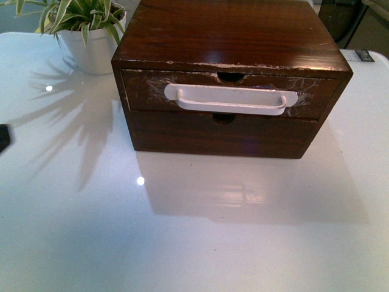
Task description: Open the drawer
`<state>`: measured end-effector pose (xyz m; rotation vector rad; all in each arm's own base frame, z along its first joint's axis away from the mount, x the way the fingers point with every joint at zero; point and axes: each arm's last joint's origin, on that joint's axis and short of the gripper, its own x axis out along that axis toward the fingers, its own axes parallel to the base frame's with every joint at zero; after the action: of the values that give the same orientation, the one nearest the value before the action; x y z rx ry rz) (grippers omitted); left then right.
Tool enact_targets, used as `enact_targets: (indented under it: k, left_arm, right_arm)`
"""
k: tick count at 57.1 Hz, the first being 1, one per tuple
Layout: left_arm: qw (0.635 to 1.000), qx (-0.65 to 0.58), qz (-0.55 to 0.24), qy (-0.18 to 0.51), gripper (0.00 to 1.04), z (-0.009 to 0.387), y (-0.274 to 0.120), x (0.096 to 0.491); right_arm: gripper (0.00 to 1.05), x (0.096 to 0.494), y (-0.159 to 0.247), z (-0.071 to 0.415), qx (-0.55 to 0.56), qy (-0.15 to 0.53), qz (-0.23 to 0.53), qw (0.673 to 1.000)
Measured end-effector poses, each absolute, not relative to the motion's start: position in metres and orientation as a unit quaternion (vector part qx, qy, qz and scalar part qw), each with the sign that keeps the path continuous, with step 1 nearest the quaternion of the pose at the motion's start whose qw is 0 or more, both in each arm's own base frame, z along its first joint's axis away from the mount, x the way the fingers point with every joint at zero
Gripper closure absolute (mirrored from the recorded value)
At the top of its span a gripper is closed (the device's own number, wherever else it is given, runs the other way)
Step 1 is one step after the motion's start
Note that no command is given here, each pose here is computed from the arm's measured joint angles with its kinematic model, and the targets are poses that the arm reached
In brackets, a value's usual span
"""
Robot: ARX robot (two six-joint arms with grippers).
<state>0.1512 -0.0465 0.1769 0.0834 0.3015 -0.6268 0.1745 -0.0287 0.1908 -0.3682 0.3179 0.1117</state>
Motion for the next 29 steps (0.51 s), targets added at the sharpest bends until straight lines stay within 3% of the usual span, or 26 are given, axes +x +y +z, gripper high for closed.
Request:
enact_targets:
  k: [15,29]
  left_arm:
    - [0.897,0.163,-0.390,0.131,0.08,0.155,-0.085,0.205]
    - [0.837,0.274,-0.462,0.100,0.08,0.135,-0.117,0.244]
  right_arm:
    - [0.09,0.224,-0.012,0.177,-0.343,0.159,0.164,0.911]
    - [0.09,0.275,0.027,0.148,-0.497,0.158,0.279,0.807]
